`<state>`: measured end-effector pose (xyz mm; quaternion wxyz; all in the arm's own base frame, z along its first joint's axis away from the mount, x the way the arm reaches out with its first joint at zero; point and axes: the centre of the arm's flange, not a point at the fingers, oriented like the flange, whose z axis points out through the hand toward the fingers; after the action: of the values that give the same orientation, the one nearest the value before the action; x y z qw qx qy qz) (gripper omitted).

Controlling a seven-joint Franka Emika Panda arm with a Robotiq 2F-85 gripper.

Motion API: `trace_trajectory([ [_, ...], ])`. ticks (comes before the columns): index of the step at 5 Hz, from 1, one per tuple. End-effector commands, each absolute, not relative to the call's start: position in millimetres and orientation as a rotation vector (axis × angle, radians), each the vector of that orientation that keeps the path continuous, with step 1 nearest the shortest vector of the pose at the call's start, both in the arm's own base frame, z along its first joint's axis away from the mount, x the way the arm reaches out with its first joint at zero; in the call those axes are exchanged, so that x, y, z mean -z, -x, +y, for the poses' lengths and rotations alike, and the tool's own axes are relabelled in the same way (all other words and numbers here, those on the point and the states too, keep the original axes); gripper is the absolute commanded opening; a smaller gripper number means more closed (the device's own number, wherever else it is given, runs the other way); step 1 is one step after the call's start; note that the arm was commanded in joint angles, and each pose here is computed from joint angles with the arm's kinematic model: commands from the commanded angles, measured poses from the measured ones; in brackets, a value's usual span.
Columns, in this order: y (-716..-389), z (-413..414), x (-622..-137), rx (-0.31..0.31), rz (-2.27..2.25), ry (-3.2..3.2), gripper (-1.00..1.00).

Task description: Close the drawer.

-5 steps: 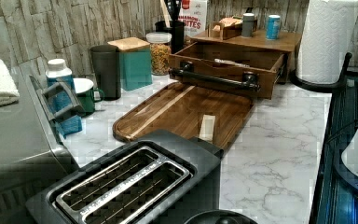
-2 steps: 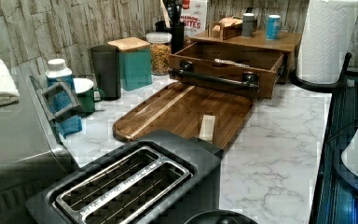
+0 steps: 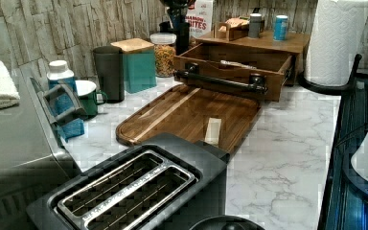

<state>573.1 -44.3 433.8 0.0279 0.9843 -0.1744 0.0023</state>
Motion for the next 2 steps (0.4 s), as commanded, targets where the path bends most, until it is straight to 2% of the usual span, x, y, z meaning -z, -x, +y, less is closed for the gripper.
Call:
trace_trajectory([
  [1,-551,-36,-355,0.056,-0.185,-2.94,-1.0],
  [2,-548,-43,-329,0.019,-0.072,-2.917,-1.0],
])
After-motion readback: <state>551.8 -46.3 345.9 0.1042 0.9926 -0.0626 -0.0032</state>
